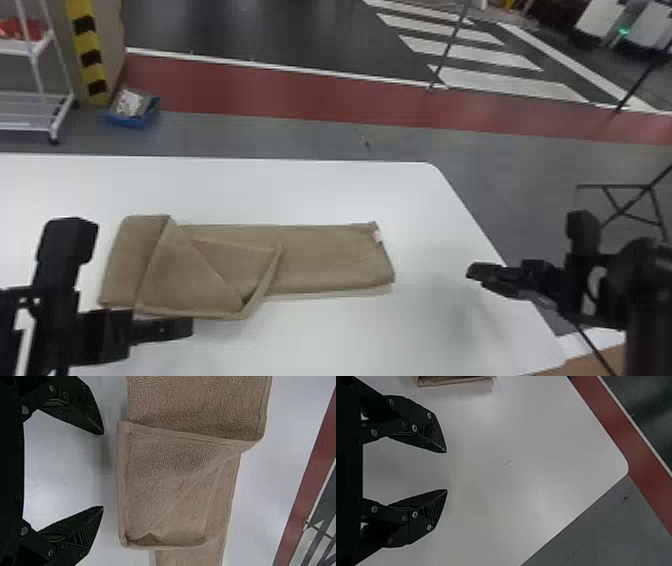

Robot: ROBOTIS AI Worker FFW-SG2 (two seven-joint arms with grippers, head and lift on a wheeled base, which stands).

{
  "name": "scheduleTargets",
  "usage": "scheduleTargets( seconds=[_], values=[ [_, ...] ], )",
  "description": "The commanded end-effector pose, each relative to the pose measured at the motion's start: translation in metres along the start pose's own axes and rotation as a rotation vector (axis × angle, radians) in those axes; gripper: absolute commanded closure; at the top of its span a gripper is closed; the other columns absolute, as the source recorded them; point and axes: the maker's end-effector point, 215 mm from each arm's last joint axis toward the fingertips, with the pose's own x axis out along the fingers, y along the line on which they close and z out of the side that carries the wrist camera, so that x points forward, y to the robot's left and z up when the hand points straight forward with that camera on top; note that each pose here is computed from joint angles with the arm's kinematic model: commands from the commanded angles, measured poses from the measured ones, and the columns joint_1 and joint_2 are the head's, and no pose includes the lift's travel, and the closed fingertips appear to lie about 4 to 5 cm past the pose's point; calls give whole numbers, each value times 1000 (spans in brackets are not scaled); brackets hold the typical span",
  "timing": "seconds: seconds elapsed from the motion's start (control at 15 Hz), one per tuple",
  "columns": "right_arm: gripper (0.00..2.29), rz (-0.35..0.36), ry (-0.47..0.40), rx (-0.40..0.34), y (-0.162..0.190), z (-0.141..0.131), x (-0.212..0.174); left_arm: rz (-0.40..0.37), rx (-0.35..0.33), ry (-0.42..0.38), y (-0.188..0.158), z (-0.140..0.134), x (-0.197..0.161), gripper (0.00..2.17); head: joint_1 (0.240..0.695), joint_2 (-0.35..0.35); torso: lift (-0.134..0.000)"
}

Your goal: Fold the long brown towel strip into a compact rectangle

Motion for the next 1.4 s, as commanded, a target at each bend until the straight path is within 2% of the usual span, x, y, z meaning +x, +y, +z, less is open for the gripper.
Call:
scheduleTargets(
  seconds=[0.0, 0.27, 0.53, 0.87, 1.0, 1.13, 1.33],
  values=[
    [630, 0, 0, 3, 0, 0, 0, -4, 9, -12, -5, 7, 1, 259, 695, -350, -124],
    [630, 3, 0, 4, 0, 0, -1, 51, 41, -87, 6, 31, 12, 259, 695, -350, -124],
    [630, 3, 2, 13, -3, 2, 1, 62, 35, -96, 12, 34, 9, 259, 695, -350, -124],
    [630, 1, -3, 9, 0, 7, 5, 46, 52, -92, 2, 34, 12, 279, 695, -350, -124],
    [630, 4, -5, 13, 1, 9, 6, 44, 58, -98, 0, 37, 11, 623, 695, -350, -124],
    [630, 2, -6, 14, 0, 10, 5, 42, 68, -96, -4, 38, 12, 701, 695, -350, -124],
    [630, 3, -8, 16, 0, 12, 5, 44, 85, -90, -10, 36, 10, 701, 695, -350, -124]
  ],
)
